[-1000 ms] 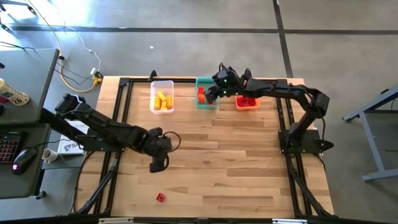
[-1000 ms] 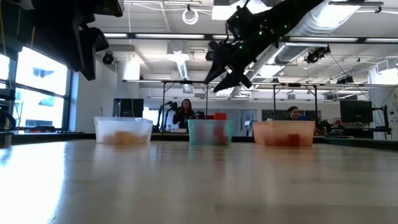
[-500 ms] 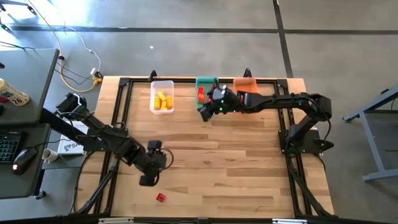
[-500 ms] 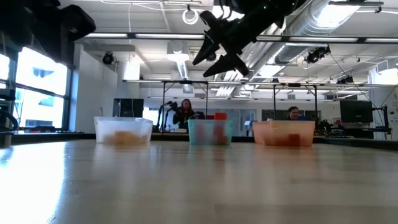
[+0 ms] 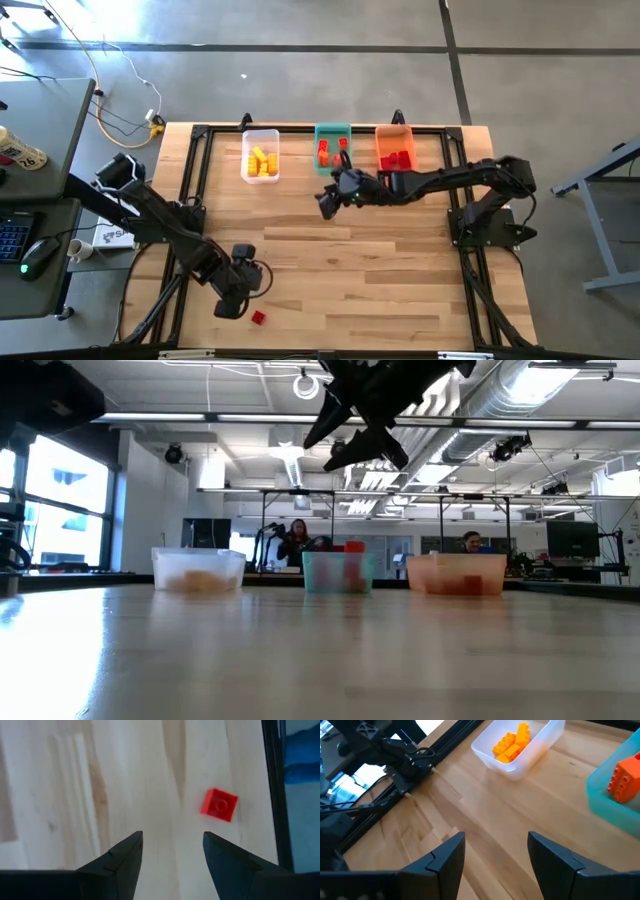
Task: Sort & place blocks by color
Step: Put the red game piece into the orange bin
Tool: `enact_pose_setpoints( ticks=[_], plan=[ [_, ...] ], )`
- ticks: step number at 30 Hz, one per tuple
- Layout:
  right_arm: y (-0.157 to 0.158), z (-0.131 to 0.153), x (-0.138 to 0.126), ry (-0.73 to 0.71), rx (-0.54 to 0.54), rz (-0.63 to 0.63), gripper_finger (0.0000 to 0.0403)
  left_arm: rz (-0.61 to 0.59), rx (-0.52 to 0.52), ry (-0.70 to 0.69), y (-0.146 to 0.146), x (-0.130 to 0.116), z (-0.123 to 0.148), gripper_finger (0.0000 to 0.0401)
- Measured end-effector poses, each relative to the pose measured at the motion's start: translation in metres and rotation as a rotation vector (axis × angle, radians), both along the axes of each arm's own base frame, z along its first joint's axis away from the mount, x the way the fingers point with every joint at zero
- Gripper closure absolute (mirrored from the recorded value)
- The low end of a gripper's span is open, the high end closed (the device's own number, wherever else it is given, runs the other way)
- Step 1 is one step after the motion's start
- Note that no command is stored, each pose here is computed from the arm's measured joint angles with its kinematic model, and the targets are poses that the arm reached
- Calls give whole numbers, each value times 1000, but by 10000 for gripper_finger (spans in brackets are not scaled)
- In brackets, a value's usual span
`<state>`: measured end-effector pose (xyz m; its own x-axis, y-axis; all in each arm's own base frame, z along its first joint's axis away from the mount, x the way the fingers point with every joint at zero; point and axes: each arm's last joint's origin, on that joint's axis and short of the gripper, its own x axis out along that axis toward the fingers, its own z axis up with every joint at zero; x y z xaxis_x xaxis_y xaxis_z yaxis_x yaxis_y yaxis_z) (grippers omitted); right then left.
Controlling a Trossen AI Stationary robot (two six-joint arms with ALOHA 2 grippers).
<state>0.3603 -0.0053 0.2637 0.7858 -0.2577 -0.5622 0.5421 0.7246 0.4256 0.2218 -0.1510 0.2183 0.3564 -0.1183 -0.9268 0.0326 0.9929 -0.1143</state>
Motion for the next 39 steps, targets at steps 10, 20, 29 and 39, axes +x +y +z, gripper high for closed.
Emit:
enact_pose_setpoints(
  ticks=[10, 20, 29, 39],
  plan=[
    [19, 0, -1, -10, -2, -34, 203, -44, -59, 33, -12, 7, -13, 188],
    [22, -1, -2, -1, 13, -46, 203, -170, -16, -32, -26, 14, -25, 188],
    [21, -4, -4, 26, 0, -65, 203, -209, 1, -35, -39, 20, -44, 188],
    [21, -5, -5, 41, -2, -66, 203, -237, -6, -30, -59, 22, -68, 188]
  ],
)
